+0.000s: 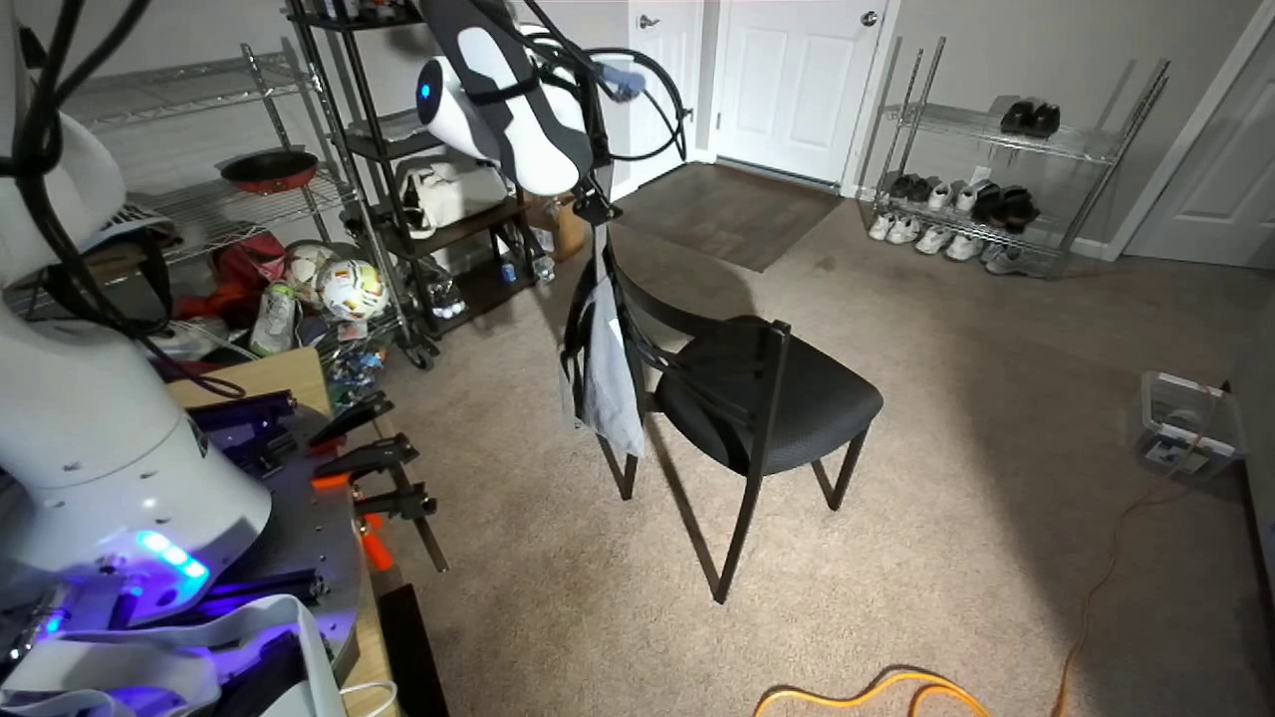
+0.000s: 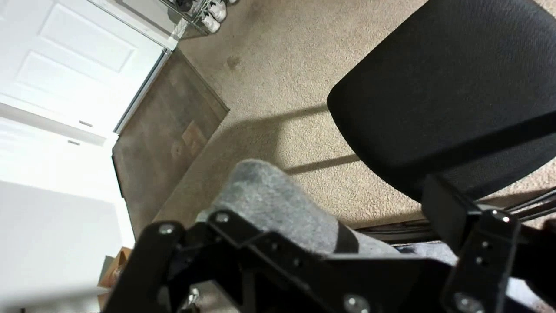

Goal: Remove the grey tote bag from the right side to the left side of the chair

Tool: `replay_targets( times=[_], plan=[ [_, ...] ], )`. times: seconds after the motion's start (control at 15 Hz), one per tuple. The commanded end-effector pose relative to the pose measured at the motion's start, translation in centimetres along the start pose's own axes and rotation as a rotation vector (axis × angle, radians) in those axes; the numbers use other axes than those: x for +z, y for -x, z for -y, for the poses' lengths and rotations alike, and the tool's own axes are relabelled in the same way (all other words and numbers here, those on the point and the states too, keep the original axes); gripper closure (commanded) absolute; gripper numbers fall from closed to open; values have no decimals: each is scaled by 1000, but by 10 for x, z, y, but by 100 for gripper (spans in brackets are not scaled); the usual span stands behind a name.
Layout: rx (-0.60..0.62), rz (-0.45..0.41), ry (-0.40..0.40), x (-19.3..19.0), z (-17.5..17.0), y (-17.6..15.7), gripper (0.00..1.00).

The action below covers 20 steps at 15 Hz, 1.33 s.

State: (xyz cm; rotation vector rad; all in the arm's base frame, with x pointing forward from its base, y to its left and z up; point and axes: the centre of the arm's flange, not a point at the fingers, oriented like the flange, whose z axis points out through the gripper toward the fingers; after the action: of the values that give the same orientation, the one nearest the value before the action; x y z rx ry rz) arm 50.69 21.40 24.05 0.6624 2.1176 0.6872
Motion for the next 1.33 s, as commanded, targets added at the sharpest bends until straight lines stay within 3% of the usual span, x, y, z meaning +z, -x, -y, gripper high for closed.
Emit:
replay_targets(
  times=[0.0,1.27],
  plan=[
    [15,-4,-4,2,4,2,0],
    [10,-10,-2,4,2,-2,0]
  ],
)
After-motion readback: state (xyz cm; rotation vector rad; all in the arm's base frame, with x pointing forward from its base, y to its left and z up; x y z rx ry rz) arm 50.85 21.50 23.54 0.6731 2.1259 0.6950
